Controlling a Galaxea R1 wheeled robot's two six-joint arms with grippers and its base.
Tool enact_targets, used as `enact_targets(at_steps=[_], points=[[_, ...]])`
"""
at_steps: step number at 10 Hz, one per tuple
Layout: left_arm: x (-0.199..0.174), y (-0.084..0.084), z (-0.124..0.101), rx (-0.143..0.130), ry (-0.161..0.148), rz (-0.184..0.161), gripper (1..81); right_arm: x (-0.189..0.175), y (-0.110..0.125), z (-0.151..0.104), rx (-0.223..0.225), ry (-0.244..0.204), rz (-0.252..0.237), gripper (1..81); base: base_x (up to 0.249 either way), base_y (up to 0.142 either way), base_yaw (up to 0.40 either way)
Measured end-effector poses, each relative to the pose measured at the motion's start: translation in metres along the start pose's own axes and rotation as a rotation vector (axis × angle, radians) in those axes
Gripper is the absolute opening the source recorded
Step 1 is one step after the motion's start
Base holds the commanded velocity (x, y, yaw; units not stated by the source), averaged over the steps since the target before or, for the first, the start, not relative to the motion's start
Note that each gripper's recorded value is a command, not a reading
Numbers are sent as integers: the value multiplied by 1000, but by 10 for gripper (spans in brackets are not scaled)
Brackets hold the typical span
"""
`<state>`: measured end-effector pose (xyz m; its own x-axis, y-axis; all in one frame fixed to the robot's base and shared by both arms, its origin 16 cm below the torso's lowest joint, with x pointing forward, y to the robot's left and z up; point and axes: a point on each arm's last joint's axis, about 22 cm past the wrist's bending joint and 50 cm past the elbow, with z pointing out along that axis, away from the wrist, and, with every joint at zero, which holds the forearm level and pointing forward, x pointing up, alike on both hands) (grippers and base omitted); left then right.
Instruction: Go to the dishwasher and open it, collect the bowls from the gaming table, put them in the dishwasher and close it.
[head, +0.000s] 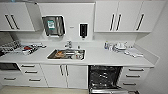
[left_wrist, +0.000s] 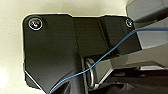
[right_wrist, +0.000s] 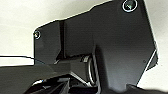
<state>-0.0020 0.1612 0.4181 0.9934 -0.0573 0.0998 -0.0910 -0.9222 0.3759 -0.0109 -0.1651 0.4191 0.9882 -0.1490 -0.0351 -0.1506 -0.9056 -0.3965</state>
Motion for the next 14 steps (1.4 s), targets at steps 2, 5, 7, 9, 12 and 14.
enact_targets(at_steps=[2,5,7,9,12,14], points=[[-20,4,-4,-2,-22,-9,811,-20,1,-3,-2,-21,8,811,0,0,0],[-23,5,-4,-4,-24,-10,811,-23,1,-4,-3,-22,7,811,0,0,0],[-19,5,-4,-3,-12,-5,811,-18,1,-4,-1,-10,0,811,0,0,0],[-3,4,-4,-1,23,9,811,-2,-2,-4,6,25,-15,811,0,0,0],[-8,5,-6,-1,23,9,811,-12,-1,-6,5,21,-12,811,0,0,0],[-32,8,-8,-3,-9,-4,811,-31,1,-7,1,-4,-2,811,0,0,0]])
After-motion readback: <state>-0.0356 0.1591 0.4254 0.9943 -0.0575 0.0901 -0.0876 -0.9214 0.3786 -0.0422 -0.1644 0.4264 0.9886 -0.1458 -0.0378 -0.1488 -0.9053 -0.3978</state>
